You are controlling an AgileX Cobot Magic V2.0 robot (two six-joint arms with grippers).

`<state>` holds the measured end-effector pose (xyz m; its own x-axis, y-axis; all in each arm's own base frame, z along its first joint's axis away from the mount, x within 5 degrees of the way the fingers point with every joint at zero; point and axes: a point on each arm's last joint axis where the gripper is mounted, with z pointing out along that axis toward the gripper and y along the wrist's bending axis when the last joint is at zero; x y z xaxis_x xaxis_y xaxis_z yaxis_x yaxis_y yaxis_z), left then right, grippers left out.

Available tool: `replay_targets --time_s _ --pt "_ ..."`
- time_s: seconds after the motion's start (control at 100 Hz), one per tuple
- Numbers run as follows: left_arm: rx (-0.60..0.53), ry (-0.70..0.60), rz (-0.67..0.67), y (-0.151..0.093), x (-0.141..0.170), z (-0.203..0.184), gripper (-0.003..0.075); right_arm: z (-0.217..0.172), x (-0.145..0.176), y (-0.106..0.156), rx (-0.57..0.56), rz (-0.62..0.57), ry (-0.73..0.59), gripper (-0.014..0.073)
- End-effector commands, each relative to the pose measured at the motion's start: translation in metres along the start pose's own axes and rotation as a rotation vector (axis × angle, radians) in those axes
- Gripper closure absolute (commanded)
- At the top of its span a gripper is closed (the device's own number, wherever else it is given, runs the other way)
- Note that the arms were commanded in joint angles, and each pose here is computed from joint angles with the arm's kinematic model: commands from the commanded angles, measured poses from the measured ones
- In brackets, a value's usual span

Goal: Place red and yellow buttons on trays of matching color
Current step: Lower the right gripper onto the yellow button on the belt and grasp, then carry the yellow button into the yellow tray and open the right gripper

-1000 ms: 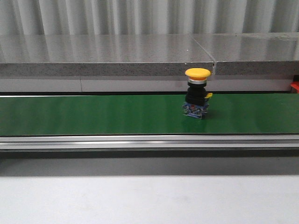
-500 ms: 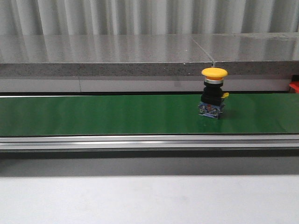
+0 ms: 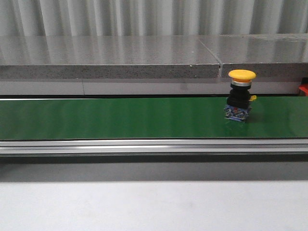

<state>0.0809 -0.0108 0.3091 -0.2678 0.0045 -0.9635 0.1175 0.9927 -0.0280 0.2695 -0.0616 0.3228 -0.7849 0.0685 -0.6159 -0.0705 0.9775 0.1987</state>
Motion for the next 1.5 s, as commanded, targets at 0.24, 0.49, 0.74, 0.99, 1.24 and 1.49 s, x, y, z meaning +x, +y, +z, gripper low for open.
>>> replay_targets --time_s 0.24,0.49,0.74,0.99,1.24,1.49 --pt "0.002 -0.091 -0.008 0.0 -0.015 -0.002 0.0741 0.005 -0.001 0.057 -0.156 -0.325 0.059 -0.0069" --pt "0.002 -0.091 -0.008 0.0 -0.015 -0.002 0.0741 0.033 -0.001 0.068 -0.178 -0.377 0.109 -0.0069" --pt "0.002 -0.091 -0.008 0.0 -0.015 -0.002 0.0741 0.069 -0.005 0.074 -0.168 -0.387 0.107 -0.0069" --pt "0.002 -0.091 -0.008 0.0 -0.015 -0.002 0.0741 0.091 -0.004 0.068 -0.155 -0.372 0.126 -0.005" --pt "0.002 -0.091 -0.008 0.0 -0.015 -0.002 0.0741 0.092 -0.005 0.068 -0.148 -0.368 0.115 0.0354" --pt "0.002 -0.091 -0.008 0.0 -0.015 -0.002 0.0741 0.084 -0.006 0.063 -0.137 -0.314 0.118 0.0506"
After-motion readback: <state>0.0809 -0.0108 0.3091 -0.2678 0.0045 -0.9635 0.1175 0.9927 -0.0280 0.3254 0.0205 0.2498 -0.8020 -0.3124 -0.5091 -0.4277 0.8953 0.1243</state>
